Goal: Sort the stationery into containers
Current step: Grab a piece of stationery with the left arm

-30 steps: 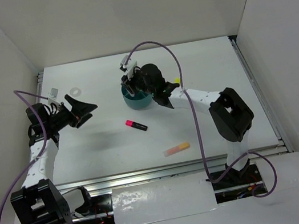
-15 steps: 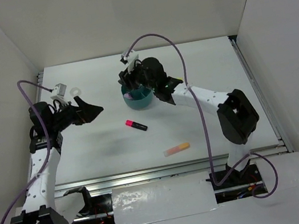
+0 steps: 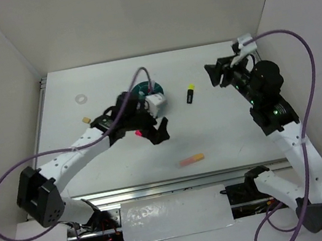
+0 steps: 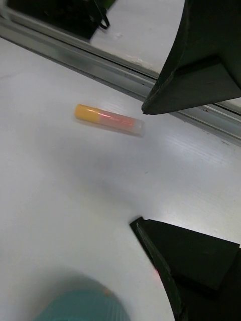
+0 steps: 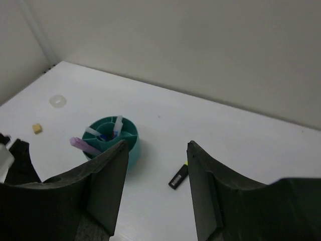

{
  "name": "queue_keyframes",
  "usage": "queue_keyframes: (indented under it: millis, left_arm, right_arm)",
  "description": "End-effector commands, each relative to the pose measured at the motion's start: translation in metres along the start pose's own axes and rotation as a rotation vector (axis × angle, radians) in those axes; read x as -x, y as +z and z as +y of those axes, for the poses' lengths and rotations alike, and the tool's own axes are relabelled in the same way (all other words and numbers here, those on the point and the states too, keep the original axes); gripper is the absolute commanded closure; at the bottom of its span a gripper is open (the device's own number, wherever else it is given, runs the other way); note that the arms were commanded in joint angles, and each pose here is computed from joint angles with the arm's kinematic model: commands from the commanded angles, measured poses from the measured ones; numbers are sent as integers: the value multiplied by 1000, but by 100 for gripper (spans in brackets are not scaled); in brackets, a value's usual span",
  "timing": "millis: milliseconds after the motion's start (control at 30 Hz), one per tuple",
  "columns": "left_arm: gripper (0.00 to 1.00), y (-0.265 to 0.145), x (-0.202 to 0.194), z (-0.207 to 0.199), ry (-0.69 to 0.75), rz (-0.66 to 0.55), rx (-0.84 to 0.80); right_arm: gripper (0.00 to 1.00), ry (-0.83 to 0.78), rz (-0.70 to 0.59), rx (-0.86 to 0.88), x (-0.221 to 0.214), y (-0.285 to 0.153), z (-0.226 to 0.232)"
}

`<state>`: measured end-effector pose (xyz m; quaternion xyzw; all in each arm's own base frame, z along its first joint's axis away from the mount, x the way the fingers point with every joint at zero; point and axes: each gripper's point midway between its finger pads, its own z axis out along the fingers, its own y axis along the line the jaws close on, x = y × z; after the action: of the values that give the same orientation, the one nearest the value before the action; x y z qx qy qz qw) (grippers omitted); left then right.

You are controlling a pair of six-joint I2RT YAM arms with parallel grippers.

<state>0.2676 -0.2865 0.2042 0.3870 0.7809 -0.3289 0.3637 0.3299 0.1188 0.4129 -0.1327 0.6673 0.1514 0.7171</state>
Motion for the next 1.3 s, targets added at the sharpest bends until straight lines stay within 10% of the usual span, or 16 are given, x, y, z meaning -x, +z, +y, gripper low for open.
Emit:
queue_keyframes:
  millis: [0,333,833,1267]
  left_arm:
    - [3,25,-27,-11,202,162,88]
    - [29,101,-107,-61,316,464,-5]
    - [37,145,-136,-68,334,514,-50]
    - [72,140,-148,-47,246,536,-27]
  right_arm:
    - [43,87,278,-40,-100,-36,-13]
    - [43,189,393,-140,-152,-85,-35]
    - [43,211,410,-141,-161,-89,-37]
    - [43,272,416,-136,-161,-84,-39]
